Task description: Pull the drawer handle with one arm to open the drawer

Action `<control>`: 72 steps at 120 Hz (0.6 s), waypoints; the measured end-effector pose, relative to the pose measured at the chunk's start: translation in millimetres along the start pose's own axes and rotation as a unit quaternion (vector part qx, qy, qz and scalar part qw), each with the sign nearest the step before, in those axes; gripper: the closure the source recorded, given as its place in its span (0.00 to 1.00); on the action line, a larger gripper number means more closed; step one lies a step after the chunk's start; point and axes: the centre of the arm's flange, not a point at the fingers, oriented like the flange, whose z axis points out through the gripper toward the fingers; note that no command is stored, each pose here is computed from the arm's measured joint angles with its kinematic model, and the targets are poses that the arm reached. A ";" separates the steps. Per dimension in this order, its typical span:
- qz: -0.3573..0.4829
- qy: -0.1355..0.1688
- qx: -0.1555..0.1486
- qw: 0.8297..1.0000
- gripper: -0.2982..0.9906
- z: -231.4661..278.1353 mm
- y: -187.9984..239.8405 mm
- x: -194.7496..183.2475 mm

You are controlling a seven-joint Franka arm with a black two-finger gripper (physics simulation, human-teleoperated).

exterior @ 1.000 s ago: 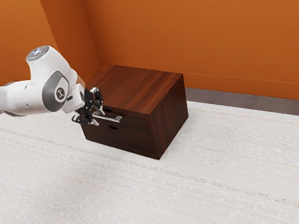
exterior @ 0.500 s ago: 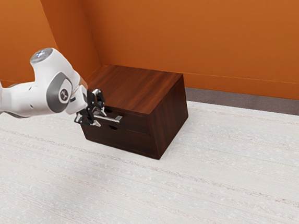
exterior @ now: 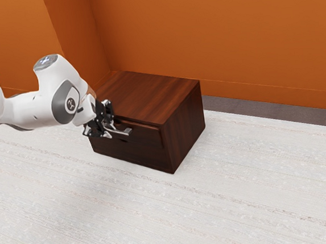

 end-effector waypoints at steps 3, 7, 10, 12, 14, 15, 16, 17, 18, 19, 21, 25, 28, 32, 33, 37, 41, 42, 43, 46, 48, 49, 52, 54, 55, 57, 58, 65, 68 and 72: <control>-0.001 0.001 -0.001 1.000 0.70 0.5 0.6 0.0; -0.002 0.001 -0.001 1.000 0.70 1.2 1.4 -0.1; -0.002 0.002 -0.002 1.000 0.71 1.5 2.0 -0.1; -0.003 0.002 -0.002 1.000 0.71 1.6 2.5 0.0; -0.003 0.003 -0.002 1.000 0.72 1.6 2.9 0.0; -0.004 0.003 -0.002 1.000 0.72 1.6 3.2 0.0; -0.004 0.003 -0.003 1.000 0.72 1.6 3.5 0.0; -0.004 0.004 -0.003 1.000 0.72 1.4 3.9 0.1; -0.005 0.004 -0.003 1.000 0.72 1.3 4.2 0.1; -0.005 0.004 -0.003 1.000 0.72 1.2 4.7 0.1; -0.006 0.005 -0.004 1.000 0.72 1.3 5.7 0.1; -0.007 0.007 -0.004 1.000 0.73 0.4 7.5 0.2; -0.008 0.009 -0.004 1.000 0.73 -0.9 9.2 0.5; -0.009 0.011 -0.004 1.000 0.74 -2.7 11.6 1.0; -0.009 0.012 -0.004 1.000 0.74 -3.2 12.2 1.2; -0.010 0.014 -0.004 1.000 0.74 -5.4 14.4 1.8; -0.011 0.016 -0.004 1.000 0.74 -7.1 16.6 2.3; -0.011 0.016 -0.004 1.000 0.75 -7.7 17.2 2.4; -0.011 0.017 -0.005 1.000 0.75 -7.9 17.9 2.5; -0.012 0.018 -0.005 1.000 0.75 -8.6 19.7 2.5; -0.012 0.019 -0.005 1.000 0.75 -9.2 20.7 2.5; -0.013 0.019 -0.006 1.000 0.75 -9.5 21.3 2.5; -0.013 0.020 -0.006 1.000 0.75 -10.2 23.0 2.6; -0.013 0.021 -0.007 1.000 0.75 -10.3 24.3 2.6; -0.014 0.021 -0.007 1.000 0.75 -10.3 24.8 2.5; -0.014 0.022 -0.008 1.000 0.75 -10.0 26.0 2.5; -0.014 0.022 -0.009 1.000 0.75 -9.8 26.6 2.5; -0.015 0.024 -0.012 1.000 0.75 -8.9 30.8 2.4; -0.016 0.024 -0.013 1.000 0.74 -8.6 32.4 2.4; -0.016 0.025 -0.014 0.999 0.74 -8.4 34.2 2.5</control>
